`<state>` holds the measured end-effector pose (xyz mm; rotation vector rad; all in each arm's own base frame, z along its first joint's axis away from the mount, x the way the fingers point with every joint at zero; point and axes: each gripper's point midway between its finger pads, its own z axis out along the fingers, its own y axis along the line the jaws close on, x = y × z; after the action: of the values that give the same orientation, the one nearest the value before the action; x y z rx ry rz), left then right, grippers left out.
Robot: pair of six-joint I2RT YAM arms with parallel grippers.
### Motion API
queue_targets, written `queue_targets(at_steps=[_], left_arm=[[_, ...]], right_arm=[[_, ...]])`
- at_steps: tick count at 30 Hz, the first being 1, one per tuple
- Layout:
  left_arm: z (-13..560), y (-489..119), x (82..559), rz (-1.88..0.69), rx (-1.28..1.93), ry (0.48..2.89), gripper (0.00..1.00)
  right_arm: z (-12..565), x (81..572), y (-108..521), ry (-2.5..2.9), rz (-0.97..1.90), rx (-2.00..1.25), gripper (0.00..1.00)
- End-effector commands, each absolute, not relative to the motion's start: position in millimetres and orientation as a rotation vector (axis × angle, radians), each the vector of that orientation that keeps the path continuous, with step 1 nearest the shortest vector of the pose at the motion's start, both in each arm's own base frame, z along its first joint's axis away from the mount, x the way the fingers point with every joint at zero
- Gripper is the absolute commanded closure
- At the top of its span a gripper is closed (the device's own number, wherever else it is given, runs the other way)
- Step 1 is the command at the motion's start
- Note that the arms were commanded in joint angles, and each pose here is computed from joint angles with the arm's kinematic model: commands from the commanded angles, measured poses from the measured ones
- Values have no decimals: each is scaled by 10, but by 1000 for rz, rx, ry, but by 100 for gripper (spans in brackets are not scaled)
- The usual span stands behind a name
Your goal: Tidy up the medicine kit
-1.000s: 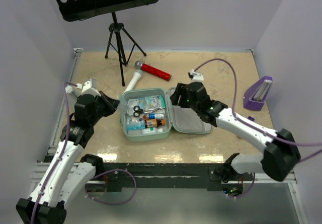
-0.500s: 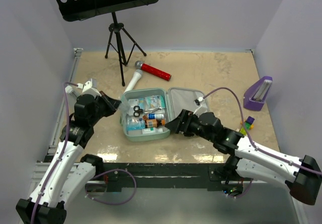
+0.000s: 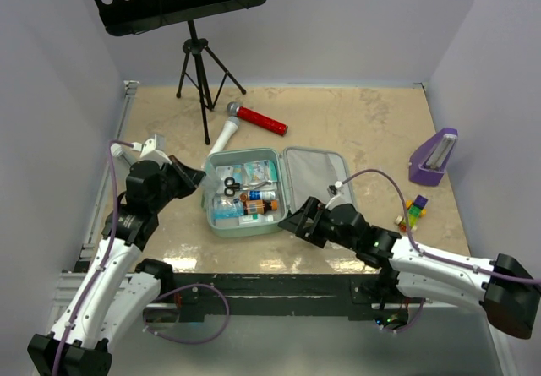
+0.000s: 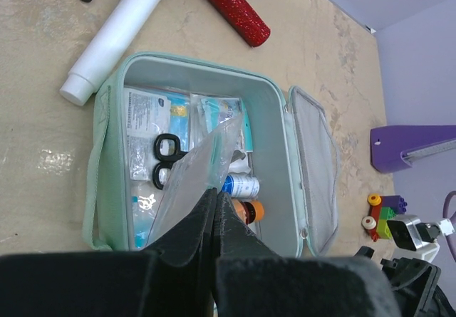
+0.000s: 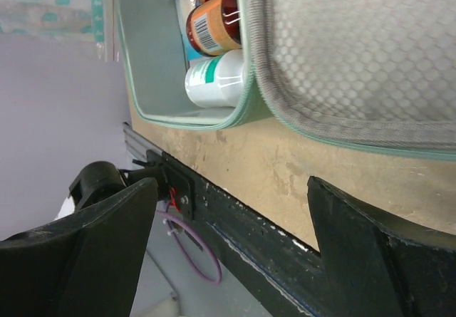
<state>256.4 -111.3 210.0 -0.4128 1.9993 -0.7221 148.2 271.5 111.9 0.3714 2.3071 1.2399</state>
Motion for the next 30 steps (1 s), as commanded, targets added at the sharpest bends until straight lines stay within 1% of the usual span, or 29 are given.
queue_targets(at_steps=[1, 5, 14, 18, 21, 30], left_arm=[[2175, -1156, 2600, -761, -401, 1966, 100], [2170, -1162, 2592, -765, -403, 1968, 100], [2142, -1179, 2570, -764, -391, 1981, 100], [2135, -1187, 2564, -767, -386, 1982, 100], [2134, -1186, 2560, -764, -380, 1983, 100], [2072, -1185, 2540, -759, -381, 1997, 100]], right_arm=[[1179, 1607, 2684, 2201, 1318, 601, 9], [1063, 1814, 2513, 2102, 1234, 764, 8], [1241, 2097, 2352, 1922, 1151, 811, 6], [1334, 2201, 2228, 1857, 1061, 775, 5], [1417, 2297, 2110, 1829, 924, 711, 5], [1825, 2441, 1958, 1682, 817, 581, 1]])
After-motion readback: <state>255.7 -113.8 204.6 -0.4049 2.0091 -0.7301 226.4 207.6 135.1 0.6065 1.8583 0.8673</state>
